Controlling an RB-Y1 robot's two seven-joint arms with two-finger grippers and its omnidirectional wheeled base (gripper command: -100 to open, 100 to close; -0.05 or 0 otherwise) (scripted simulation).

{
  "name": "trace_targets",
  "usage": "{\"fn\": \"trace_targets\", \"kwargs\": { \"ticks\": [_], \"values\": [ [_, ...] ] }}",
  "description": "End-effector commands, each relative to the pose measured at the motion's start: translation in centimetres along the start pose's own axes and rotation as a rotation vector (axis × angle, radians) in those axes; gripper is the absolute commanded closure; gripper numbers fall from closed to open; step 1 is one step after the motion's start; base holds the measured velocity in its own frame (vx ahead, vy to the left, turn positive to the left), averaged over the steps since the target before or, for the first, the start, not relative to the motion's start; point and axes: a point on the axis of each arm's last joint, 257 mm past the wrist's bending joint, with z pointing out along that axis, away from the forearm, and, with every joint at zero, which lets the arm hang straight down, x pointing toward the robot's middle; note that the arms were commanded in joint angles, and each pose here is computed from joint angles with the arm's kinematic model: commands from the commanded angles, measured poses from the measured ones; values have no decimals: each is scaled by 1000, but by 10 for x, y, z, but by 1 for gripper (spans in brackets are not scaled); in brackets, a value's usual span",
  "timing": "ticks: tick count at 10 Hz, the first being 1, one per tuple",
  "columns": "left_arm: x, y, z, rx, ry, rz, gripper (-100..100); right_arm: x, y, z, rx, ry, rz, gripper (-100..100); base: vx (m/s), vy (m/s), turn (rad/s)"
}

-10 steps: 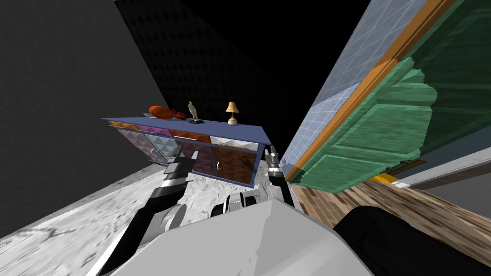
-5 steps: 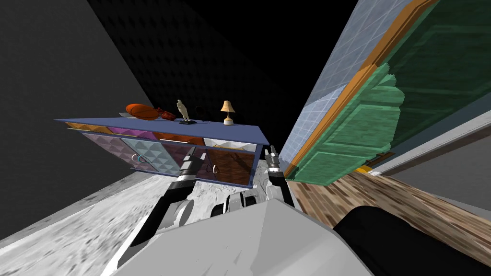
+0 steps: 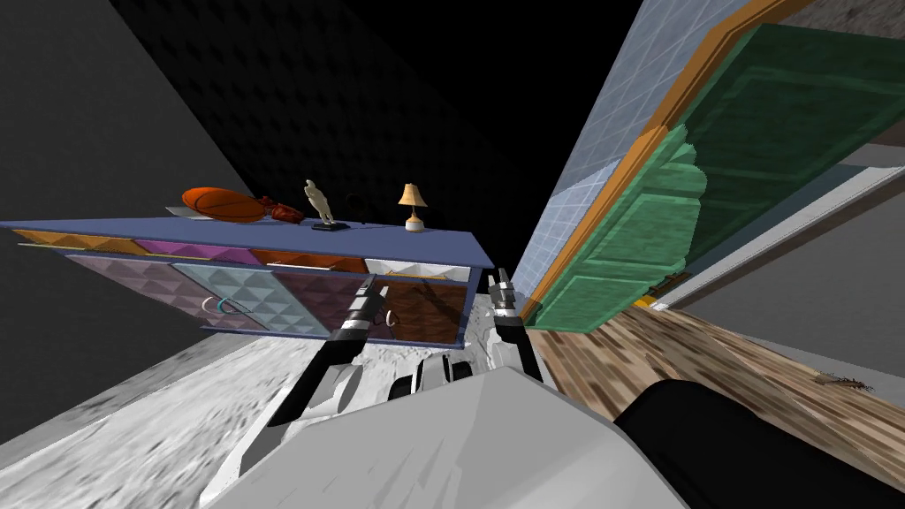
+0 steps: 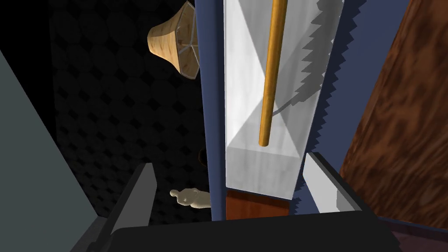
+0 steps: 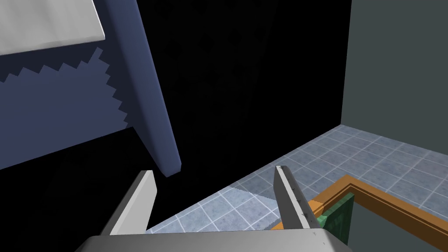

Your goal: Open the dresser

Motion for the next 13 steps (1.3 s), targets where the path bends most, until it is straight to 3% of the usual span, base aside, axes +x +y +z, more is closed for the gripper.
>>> {"fn": "trace_targets", "kwargs": {
  "ticks": [1, 2, 6, 7, 13],
  "values": [
    [7, 26, 2, -73, 32, 21, -100, 0, 0, 0, 0, 0, 0, 0, 51, 18, -127],
    [9, 34, 3, -94, 42, 28, -100, 0, 0, 0, 0, 0, 0, 0, 52, 16, -117],
    [7, 22, 3, -80, 37, 23, -100, 0, 0, 0, 0, 0, 0, 0, 67, -9, -5],
    [7, 28, 3, -82, 36, 23, 100, 0, 0, 0, 0, 0, 0, 0, -49, 19, 0],
    [11, 14, -4, -76, 48, 21, 100, 0, 0, 0, 0, 0, 0, 0, -117, 16, 23]
  ]
}}
